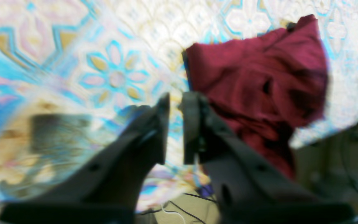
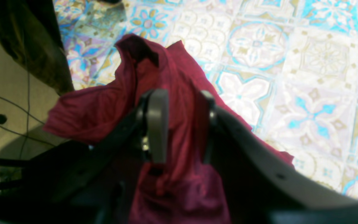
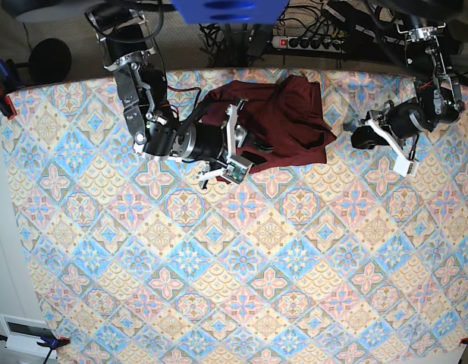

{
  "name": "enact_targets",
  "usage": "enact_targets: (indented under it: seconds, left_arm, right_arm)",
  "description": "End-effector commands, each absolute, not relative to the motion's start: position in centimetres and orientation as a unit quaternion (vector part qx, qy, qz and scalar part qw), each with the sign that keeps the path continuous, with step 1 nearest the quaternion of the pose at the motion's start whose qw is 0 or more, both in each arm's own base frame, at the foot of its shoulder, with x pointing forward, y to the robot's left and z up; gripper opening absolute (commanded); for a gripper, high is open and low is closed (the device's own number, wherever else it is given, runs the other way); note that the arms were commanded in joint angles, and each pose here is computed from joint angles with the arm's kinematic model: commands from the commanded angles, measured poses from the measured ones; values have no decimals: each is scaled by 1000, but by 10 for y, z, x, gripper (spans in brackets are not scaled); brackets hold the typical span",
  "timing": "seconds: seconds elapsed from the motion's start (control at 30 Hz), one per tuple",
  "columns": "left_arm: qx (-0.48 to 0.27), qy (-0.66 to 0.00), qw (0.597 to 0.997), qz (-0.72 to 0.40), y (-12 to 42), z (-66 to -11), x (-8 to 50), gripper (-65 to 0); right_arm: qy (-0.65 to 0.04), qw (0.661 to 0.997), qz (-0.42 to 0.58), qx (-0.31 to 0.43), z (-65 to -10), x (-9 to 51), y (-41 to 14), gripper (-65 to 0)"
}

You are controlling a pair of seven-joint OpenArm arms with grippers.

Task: Layout the t-shirt on the table in an organized manner, then fold the t-shirt properly
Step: 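Hold the folded bundle with the right gripper and grasp its edge with the left gripper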

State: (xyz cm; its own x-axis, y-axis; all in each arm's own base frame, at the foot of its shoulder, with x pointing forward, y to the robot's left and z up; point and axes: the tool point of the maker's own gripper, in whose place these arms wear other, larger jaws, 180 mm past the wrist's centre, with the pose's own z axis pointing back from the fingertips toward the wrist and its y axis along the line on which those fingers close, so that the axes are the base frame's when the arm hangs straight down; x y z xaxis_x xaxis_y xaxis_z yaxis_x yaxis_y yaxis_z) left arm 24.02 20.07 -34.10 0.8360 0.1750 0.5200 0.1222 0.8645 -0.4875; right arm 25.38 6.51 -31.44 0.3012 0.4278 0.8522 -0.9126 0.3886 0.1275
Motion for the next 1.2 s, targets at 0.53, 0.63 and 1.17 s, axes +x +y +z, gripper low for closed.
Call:
enact_targets:
  seconds: [0.53,0.63,1.17]
  left_arm:
    - [-430,-275,832,218,215,-358,225,-329]
    - [-450,-280,819,220,207,-353,228,-333]
    - [-446,-266,835,184,172,-361,255,-333]
  right_arm:
    - [-404,725,452,326,-298,260,70,-492]
    - [-405,725,452,326,-298,261,70,-492]
    - [-404,725,452,326,-298,260,70,-492]
